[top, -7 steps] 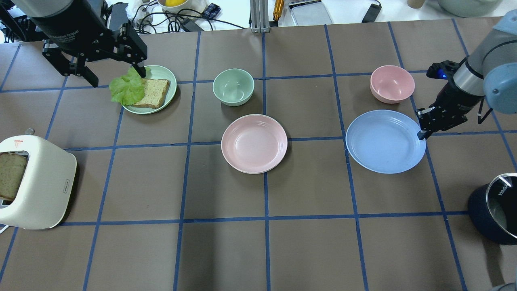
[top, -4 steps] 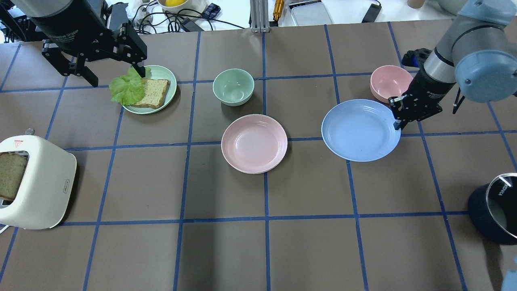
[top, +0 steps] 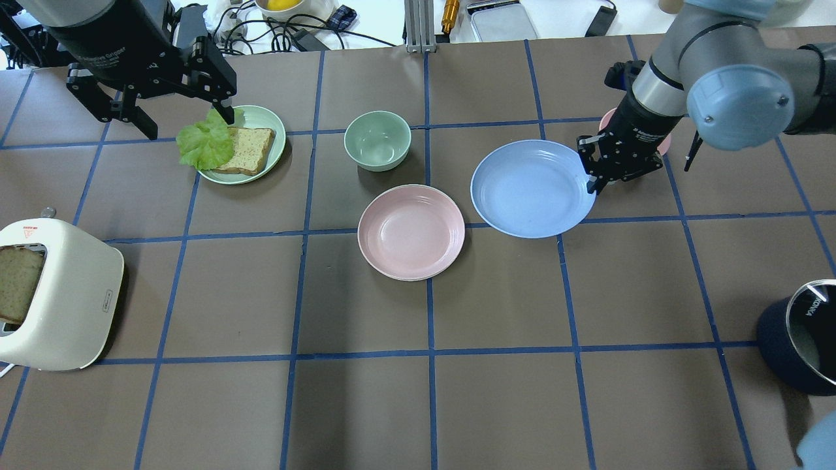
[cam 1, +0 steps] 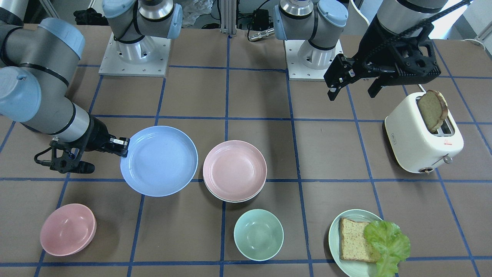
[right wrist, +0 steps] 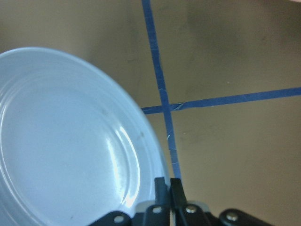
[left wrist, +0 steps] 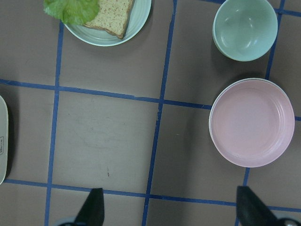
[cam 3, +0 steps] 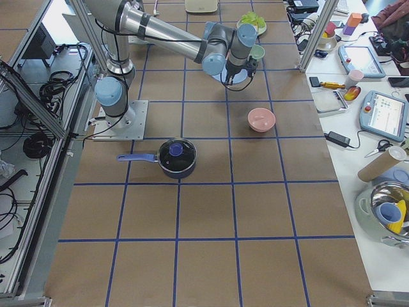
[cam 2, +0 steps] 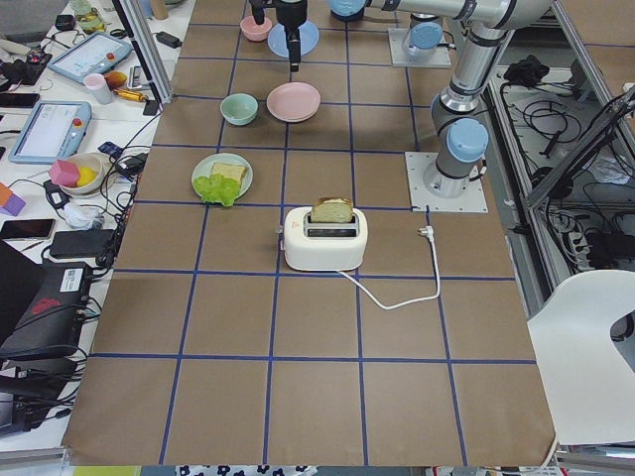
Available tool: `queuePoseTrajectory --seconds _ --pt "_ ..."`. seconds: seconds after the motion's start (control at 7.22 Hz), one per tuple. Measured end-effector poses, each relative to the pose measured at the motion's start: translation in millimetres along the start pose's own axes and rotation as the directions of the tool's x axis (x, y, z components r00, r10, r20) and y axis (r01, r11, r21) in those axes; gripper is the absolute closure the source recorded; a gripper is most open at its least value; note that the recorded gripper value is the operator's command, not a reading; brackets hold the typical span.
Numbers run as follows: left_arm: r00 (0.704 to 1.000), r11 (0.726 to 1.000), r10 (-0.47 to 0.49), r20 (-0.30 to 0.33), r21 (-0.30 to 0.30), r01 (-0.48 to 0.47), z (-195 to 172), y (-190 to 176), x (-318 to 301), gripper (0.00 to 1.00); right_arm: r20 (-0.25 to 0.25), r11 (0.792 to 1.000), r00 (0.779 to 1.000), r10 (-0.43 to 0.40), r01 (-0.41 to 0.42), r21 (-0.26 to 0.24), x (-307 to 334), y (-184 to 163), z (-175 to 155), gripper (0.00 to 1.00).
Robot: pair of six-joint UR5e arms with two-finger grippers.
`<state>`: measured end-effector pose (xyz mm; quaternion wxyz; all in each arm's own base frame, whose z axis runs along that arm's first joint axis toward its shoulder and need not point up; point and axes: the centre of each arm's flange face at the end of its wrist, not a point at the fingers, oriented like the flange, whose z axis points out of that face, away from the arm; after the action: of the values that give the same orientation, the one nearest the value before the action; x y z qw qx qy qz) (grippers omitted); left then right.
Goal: Stack three plates with pink and blue
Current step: 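Lift the light blue plate with the right gripper onto the pink plate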
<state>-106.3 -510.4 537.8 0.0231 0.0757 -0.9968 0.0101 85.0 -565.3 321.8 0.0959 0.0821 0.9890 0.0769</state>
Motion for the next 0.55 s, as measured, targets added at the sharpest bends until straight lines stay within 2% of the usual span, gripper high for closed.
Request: queuePoseTrajectory --seconds 0.55 --pt "1.0 1.0 -0.004 -0.002 0.007 0.004 -4 2 -2 0.0 -0.005 0.997 0.997 0.081 -0.081 -0.002 -83 -3 33 1.0"
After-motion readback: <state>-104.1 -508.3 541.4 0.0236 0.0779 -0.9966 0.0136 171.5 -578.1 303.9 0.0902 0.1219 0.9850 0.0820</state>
